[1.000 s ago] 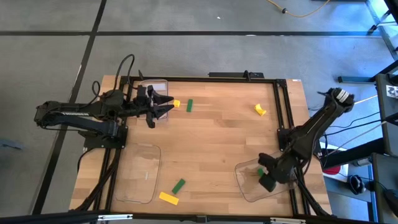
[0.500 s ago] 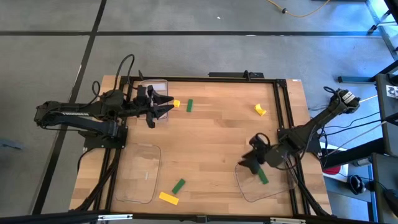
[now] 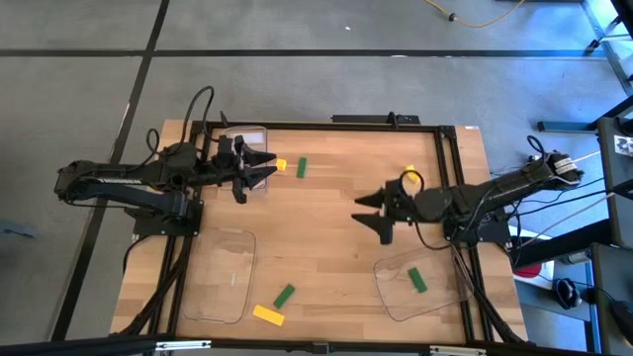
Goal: Sort & place blocks by color
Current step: Put the bottom green block into the bottom right transparent bin
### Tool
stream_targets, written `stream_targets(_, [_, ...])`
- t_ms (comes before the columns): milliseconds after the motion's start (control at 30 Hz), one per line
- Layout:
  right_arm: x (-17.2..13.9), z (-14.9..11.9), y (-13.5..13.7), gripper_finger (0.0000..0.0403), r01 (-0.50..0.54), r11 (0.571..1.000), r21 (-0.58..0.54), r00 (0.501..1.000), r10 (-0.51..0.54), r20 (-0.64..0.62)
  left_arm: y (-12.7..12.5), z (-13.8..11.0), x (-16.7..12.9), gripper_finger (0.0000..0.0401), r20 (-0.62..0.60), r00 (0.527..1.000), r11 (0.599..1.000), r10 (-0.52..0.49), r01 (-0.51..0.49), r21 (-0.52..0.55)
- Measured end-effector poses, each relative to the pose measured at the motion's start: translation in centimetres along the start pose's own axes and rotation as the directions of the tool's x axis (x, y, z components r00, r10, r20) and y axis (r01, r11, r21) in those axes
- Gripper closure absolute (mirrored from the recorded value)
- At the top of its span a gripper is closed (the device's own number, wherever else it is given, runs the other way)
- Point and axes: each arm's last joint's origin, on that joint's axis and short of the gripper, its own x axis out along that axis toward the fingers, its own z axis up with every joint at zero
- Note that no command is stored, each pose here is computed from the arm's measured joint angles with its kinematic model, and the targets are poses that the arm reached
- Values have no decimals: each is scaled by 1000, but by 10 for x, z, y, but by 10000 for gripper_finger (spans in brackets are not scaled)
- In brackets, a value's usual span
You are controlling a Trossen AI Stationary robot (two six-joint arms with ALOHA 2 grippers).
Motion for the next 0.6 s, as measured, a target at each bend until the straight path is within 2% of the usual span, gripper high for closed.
stream_targets(167, [5, 23, -6, 122, -66, 990, -121, 988, 82, 131, 0, 0, 0, 215, 0, 1000, 1000, 0, 0, 0])
stream_targets(333, [4, 47, -4, 122, -16, 951, -309, 966, 94, 240, 0, 0, 0, 215, 0, 1000, 1000, 0, 0, 0])
stream_targets(500, [2, 61, 1, 122, 18, 918, -397, 954, 103, 283, 0, 0, 0, 215, 0, 1000, 1000, 0, 0, 0])
stream_targets(600, [2, 63, 2, 122, 18, 918, -397, 952, 105, 287, 0, 0, 0, 215, 0, 1000, 1000, 0, 0, 0])
